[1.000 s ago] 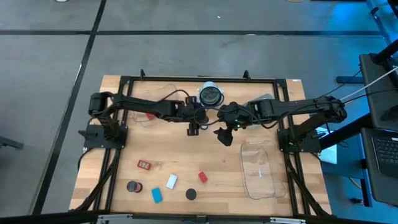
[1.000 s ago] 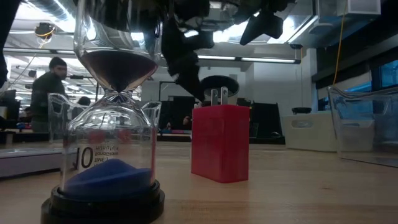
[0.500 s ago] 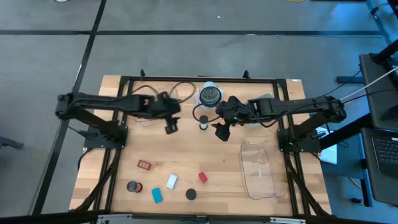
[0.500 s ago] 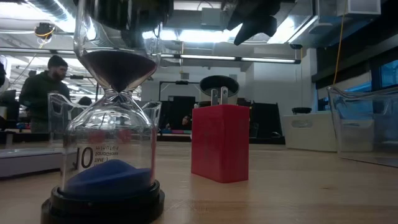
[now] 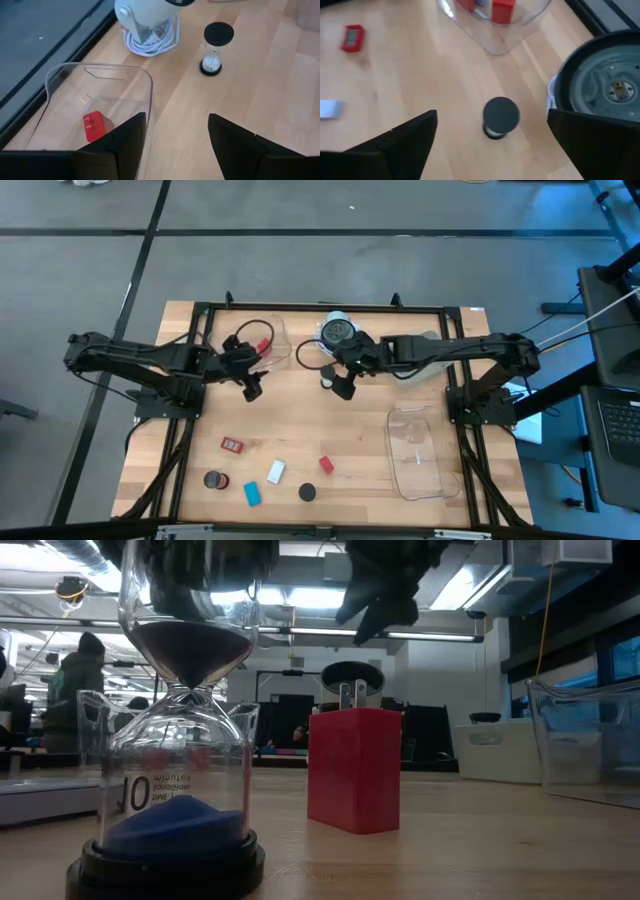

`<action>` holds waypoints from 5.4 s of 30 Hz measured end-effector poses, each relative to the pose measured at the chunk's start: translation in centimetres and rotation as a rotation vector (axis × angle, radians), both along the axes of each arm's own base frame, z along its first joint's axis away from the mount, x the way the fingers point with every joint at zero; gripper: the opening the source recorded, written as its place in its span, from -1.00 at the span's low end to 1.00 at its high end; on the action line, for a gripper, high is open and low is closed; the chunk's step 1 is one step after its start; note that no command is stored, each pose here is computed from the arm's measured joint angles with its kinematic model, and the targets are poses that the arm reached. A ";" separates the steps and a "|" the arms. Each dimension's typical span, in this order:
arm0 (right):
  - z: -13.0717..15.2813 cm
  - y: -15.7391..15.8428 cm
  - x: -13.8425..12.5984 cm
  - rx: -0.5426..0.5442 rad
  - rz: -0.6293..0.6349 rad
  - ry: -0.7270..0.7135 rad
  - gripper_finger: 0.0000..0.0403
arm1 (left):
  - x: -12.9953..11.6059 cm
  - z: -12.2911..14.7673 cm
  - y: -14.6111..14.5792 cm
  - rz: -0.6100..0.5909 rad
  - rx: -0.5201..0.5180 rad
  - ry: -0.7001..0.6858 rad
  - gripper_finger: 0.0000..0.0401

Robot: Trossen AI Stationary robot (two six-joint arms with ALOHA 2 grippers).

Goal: Pick & Place Office items
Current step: Put the white hourglass into the gray bin

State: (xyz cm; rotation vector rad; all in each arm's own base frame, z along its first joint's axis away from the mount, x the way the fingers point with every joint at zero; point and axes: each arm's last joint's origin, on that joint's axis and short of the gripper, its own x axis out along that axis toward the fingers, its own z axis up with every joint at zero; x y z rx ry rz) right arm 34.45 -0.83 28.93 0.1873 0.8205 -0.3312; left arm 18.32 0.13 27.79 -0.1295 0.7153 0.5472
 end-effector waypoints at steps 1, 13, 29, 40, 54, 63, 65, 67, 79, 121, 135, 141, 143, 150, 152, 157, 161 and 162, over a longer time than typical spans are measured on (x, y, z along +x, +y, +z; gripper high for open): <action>-0.4 -0.3 0.2 -0.004 -0.009 0.015 0.95 | -0.3 -0.1 -0.1 0.006 0.002 0.002 0.06; -4.2 -3.4 2.2 0.163 -0.330 0.023 0.94 | -1.1 0.2 -0.5 -0.010 0.034 -0.024 0.06; -5.7 -2.7 3.6 0.163 -0.401 -0.024 0.94 | -1.3 0.0 -0.4 -0.028 0.085 0.034 0.05; -5.1 0.0 3.4 0.195 -0.364 -0.035 0.94 | -1.4 -0.1 -0.4 -0.023 0.090 0.046 0.05; -6.5 0.4 3.8 0.142 -0.445 -0.022 0.94 | -1.4 -0.1 -0.4 -0.020 0.081 0.041 0.05; -7.8 1.0 4.2 0.108 -0.503 -0.024 0.94 | -1.4 -0.1 -0.4 -0.026 0.085 0.046 0.05; -7.8 1.0 4.3 0.107 -0.505 -0.032 0.94 | -1.4 -0.1 -0.4 -0.025 0.085 0.047 0.05; -7.9 0.9 4.3 0.105 -0.512 -0.032 0.94 | -1.4 -0.1 -0.4 -0.026 0.085 0.048 0.05; -10.4 1.2 5.0 0.096 -0.554 -0.001 0.94 | -1.5 -0.1 -0.4 -0.027 0.084 0.051 0.05; -9.1 1.4 4.6 0.063 -0.476 0.007 0.08 | -1.5 -0.2 -0.4 -0.028 0.086 0.055 0.05; 1.5 1.5 -4.3 0.027 -0.461 0.033 0.11 | -1.5 -0.2 -0.3 -0.032 0.093 0.062 0.05; 4.7 1.0 -10.1 -0.016 -0.631 0.036 0.08 | -1.5 -0.2 -0.3 -0.032 0.093 0.062 0.05; 5.1 1.0 -11.7 -0.041 -0.693 0.044 0.11 | -1.5 -0.2 -0.3 -0.026 0.099 0.062 0.05; 3.5 1.2 -15.7 -0.048 -0.839 0.056 0.08 | -1.5 -0.2 -0.3 -0.017 0.110 0.061 0.05; 2.1 1.1 -16.7 -0.031 -0.881 0.065 0.07 | -1.5 -0.2 -0.3 -0.017 0.110 0.061 0.05; -1.7 0.8 -19.1 0.011 -1.001 0.044 0.12 | -1.5 -0.2 -0.3 -0.016 0.110 0.061 0.05; -5.0 0.8 -19.4 0.049 -1.016 -0.004 0.11 | -1.5 -0.2 -0.3 -0.011 0.104 0.057 0.05; -5.8 0.8 -19.3 0.051 -1.015 -0.020 0.10 | -1.5 -0.2 -0.3 -0.011 0.104 0.056 0.05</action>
